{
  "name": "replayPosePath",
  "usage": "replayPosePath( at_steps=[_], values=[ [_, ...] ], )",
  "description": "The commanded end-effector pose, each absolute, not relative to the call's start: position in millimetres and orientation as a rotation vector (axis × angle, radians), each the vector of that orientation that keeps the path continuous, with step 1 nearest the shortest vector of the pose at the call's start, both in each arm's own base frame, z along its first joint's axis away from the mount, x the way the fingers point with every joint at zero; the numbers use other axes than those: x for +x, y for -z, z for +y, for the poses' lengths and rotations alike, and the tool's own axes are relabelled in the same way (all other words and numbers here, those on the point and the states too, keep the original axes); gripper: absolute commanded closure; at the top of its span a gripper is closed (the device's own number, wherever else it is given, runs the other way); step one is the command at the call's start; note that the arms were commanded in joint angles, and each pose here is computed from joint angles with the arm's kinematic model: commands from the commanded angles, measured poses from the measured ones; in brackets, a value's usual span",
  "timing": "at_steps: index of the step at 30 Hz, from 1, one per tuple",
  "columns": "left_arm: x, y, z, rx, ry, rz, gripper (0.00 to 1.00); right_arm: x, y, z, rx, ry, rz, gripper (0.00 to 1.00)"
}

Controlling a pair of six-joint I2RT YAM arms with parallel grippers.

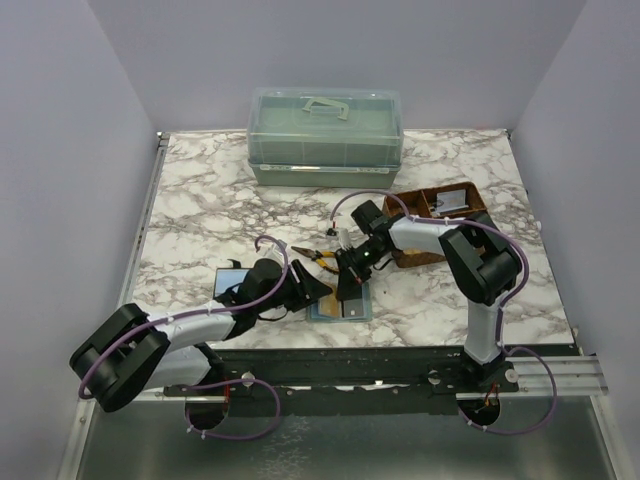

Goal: Take the credit cards out of the card holder
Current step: Pick up the card holder from the center of the board.

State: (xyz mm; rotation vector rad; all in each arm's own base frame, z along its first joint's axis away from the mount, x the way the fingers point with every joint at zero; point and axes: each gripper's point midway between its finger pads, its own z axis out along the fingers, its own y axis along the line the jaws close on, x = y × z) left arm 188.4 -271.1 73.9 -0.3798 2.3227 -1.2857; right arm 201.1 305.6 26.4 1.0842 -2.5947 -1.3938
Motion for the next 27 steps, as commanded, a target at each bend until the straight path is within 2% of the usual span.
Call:
replayPosePath(
  at_steps=[1, 4, 5, 7, 8, 9, 11, 12, 21, 27],
  values=[
    [185, -71, -272, -0.378, 1.312, 2.338, 0.44, 213, -12, 294, 1.074, 1.25, -2.716, 1.0],
    [184, -82, -278, -0.346, 1.381, 2.296, 0.38, 212, -9, 293, 1.065, 1.236, -2.712, 1.0],
    [183, -91, -282, -0.323, 1.439, 2.256, 0.4, 212, -8, 293, 1.065, 1.235, -2.709, 1.0],
    [179, -113, -289, -0.261, 1.573, 2.155, 0.74, 211, -8, 293, 1.063, 1.237, -2.705, 1.0],
    [176, -116, -292, -0.241, 1.604, 2.148, 0.79, 211, -8, 293, 1.064, 1.238, -2.705, 1.0],
    [175, -113, -295, -0.231, 1.611, 2.169, 0.75, 211, -8, 294, 1.064, 1.239, -2.703, 1.0],
    [172, -108, -298, -0.218, 1.627, 2.203, 0.56, 211, -9, 294, 1.066, 1.244, -2.701, 1.0],
    [171, -107, -300, -0.215, 1.64, 2.206, 0.53, 211, -10, 294, 1.066, 1.247, -2.701, 1.0],
    [175, -93, -304, -0.252, 1.63, 2.246, 0.48, 218, -21, 293, 1.126, 1.243, -2.723, 0.99],
    [179, -93, -307, -0.249, 1.626, 2.242, 0.48, 228, -25, 285, 1.166, 1.2, -2.763, 0.94]
  ],
)
